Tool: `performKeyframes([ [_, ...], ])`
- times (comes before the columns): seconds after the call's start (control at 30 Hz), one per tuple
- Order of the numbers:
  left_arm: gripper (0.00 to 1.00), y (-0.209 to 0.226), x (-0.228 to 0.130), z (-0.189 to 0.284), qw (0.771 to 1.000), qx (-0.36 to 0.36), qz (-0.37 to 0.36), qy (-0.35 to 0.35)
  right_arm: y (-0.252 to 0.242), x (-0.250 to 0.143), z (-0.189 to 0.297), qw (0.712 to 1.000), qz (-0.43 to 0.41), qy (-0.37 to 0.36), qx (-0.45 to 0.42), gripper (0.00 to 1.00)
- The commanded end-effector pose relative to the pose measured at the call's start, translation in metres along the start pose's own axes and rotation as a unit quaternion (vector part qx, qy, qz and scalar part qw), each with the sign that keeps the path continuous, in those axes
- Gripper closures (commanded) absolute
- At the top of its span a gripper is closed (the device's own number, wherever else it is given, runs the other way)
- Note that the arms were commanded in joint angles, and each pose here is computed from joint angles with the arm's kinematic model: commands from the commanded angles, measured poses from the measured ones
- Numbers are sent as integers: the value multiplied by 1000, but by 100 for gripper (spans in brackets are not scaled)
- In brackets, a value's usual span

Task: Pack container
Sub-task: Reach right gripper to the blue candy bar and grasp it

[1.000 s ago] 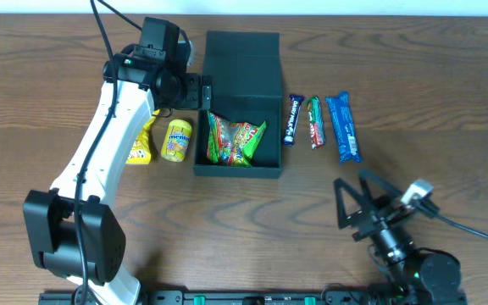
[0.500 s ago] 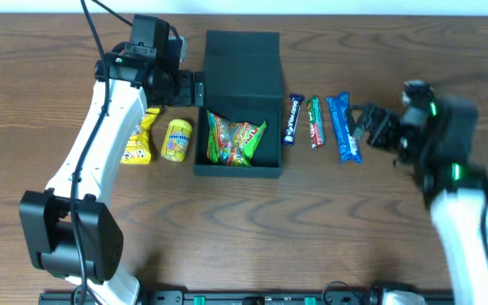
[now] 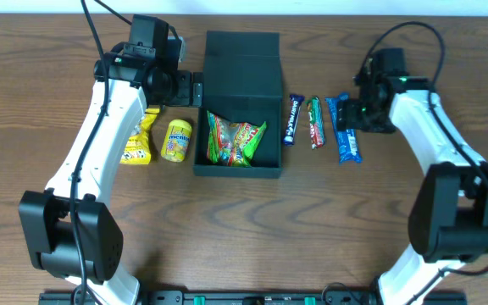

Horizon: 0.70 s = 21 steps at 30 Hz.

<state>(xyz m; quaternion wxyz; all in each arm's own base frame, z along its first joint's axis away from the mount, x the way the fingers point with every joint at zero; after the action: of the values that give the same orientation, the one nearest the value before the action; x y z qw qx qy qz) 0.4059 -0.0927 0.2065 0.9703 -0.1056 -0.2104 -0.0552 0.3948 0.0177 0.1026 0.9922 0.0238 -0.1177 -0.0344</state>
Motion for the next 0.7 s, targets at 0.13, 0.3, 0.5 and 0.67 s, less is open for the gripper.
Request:
performKeyframes([
  [0.13, 5, 1, 6, 10, 1000, 5, -11, -15, 3, -5, -25, 997, 39, 28, -64, 19],
  [0.3, 5, 1, 4, 10, 1000, 5, -11, -12, 2, -13, -43, 996, 39, 55, -64, 22],
  [0.5, 5, 2, 1, 10, 1000, 6, -9, -3, 7, -19, -52, 996, 37, 74, -42, 43],
  [0.67, 5, 9, -2, 10, 999, 33, -15, 5, 7, -15, -49, 996, 31, 73, -43, 59],
])
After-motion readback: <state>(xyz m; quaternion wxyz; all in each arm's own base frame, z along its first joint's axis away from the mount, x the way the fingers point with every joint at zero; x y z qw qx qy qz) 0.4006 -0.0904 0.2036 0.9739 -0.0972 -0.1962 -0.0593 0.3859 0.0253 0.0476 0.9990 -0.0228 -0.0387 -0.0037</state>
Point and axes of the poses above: each gripper's point midway between its finger pads, its own z axis back along the fingers, its own y axis along the line the jaws close on, x = y × z, the point moved 5 cm from there along z, back along the fingers, and after that the axes turned 2 degrees about -z, right-handed, at the moved point
